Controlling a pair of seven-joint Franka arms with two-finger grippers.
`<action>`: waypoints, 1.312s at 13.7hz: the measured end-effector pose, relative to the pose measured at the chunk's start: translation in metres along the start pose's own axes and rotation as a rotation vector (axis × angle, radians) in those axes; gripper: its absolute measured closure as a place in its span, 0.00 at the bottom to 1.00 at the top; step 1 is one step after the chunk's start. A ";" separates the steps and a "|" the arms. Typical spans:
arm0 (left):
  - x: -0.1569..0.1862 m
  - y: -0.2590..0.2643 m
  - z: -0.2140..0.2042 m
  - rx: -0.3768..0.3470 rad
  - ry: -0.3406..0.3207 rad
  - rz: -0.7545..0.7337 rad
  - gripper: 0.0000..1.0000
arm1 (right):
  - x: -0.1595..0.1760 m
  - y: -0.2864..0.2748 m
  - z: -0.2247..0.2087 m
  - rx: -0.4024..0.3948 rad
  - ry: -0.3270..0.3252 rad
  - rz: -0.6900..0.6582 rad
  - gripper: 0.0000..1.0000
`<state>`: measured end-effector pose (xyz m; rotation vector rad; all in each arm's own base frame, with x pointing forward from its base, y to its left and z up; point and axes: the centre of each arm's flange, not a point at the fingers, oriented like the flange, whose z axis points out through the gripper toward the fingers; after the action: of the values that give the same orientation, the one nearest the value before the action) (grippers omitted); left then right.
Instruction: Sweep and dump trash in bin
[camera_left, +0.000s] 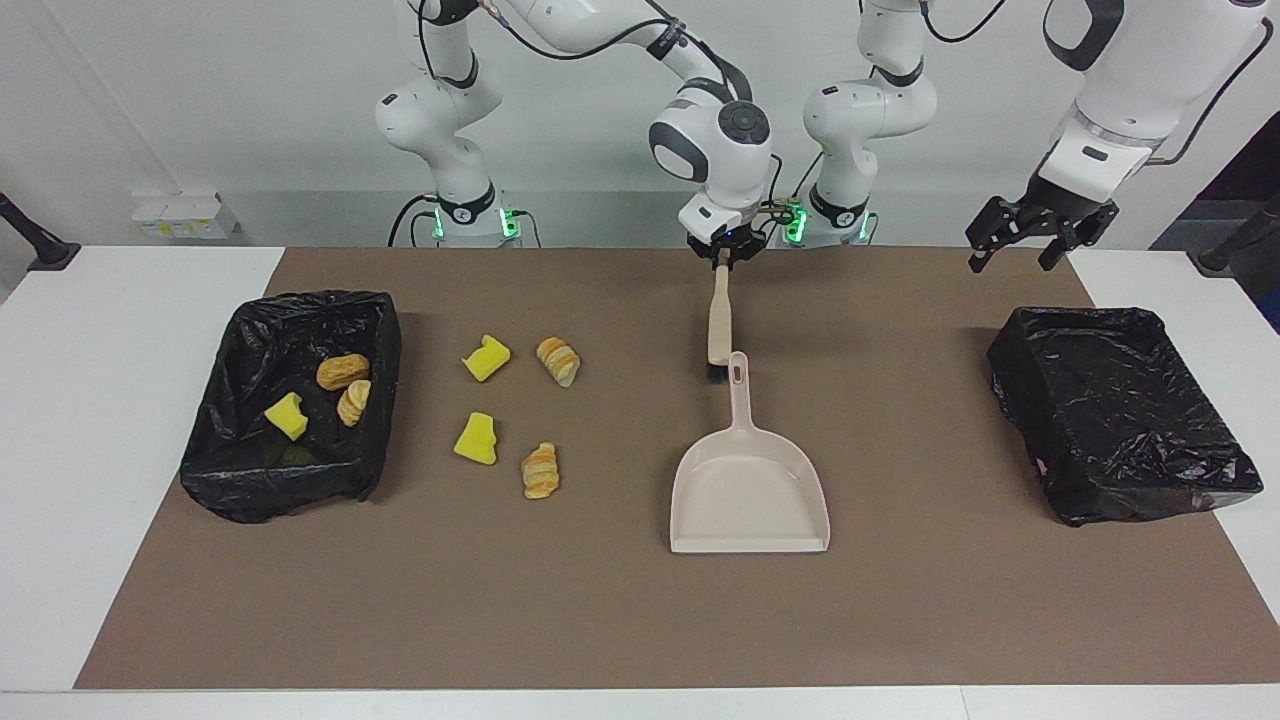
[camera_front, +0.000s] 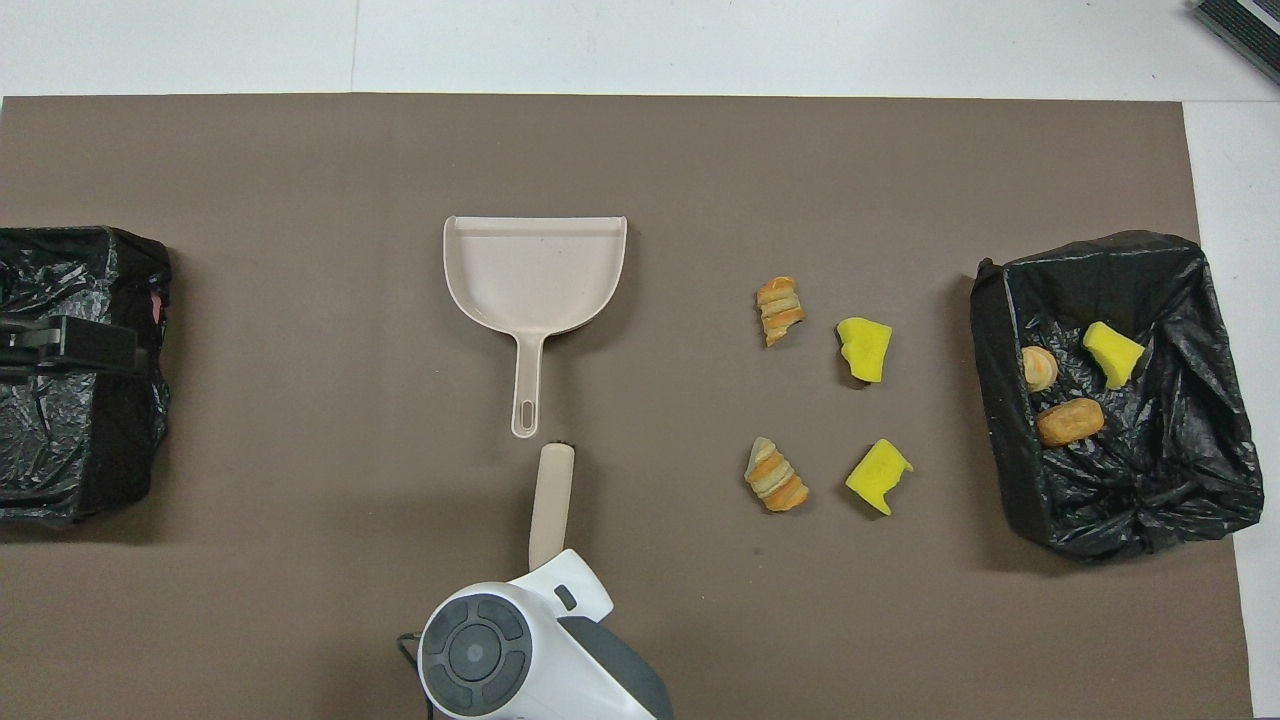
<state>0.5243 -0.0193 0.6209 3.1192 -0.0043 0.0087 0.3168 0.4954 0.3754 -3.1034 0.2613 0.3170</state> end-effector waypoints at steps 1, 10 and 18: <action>0.000 0.000 0.000 0.000 0.000 0.000 0.00 | 0.001 0.009 -0.015 -0.010 0.000 0.026 0.74; 0.000 0.005 0.000 0.000 0.000 0.009 0.00 | 0.049 0.202 -0.089 -0.084 -0.005 0.210 0.74; 0.017 0.105 0.047 -0.026 0.082 0.048 0.00 | 0.094 0.356 -0.058 -0.115 -0.157 0.320 0.74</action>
<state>0.5417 -0.1256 0.5761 3.0890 -0.0767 0.1367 0.3596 0.1272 0.4150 -3.1160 0.7639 0.5964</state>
